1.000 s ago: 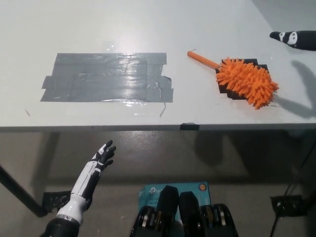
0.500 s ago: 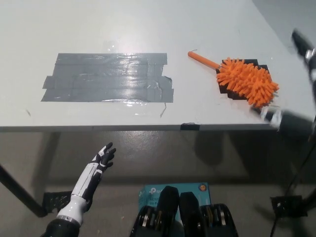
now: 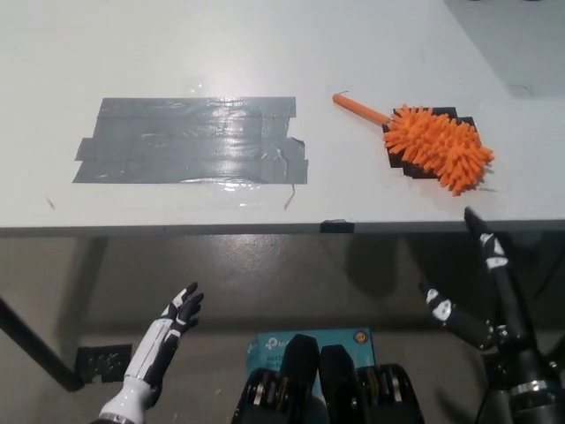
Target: A person hands an oraange duster to the robot and the robot grabs it with its right hand and places it on the black marked spot infron tof it on the desk
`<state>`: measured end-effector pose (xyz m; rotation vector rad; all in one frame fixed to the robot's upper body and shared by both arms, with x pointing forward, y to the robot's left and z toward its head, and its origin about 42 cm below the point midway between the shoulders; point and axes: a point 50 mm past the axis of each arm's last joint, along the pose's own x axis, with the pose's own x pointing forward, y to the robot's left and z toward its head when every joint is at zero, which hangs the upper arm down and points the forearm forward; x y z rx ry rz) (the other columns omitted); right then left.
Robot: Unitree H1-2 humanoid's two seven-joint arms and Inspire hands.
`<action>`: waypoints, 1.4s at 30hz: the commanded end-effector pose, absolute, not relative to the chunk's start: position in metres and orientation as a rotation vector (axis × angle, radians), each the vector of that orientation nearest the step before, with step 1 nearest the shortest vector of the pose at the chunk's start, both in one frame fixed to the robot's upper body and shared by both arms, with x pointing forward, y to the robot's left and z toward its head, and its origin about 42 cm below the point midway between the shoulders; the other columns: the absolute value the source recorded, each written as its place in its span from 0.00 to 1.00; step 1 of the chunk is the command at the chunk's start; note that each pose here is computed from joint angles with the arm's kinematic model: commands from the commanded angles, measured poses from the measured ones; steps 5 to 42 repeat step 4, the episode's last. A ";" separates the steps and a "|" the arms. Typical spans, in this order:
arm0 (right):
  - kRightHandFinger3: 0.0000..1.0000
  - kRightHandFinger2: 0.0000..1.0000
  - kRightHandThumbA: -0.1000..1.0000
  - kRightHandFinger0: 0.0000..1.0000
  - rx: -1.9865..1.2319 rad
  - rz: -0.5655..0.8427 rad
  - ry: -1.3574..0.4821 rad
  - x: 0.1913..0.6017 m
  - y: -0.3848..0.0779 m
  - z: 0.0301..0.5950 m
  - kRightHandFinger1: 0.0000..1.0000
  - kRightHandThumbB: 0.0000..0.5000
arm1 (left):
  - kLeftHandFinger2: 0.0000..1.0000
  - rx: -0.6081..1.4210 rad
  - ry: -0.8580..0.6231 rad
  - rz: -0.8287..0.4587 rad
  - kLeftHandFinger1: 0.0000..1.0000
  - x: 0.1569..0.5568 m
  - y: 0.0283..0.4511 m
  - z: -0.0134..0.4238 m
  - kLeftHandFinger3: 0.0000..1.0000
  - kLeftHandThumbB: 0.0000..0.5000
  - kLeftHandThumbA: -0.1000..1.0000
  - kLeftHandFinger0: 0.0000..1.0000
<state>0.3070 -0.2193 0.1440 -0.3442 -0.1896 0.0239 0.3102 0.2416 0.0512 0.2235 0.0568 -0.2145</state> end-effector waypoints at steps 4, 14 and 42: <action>1.00 1.00 0.72 1.00 -0.412 -0.013 -0.335 0.307 -0.222 0.127 1.00 0.17 | 1.00 0.211 -0.036 -0.232 1.00 0.310 0.238 0.066 1.00 0.23 0.99 1.00; 1.00 1.00 0.72 1.00 -0.412 -0.013 -0.335 0.307 -0.222 0.127 1.00 0.17 | 1.00 0.211 -0.036 -0.232 1.00 0.310 0.238 0.066 1.00 0.23 0.99 1.00; 1.00 1.00 0.72 1.00 -0.412 -0.013 -0.335 0.307 -0.222 0.127 1.00 0.17 | 1.00 0.211 -0.036 -0.232 1.00 0.310 0.238 0.066 1.00 0.23 0.99 1.00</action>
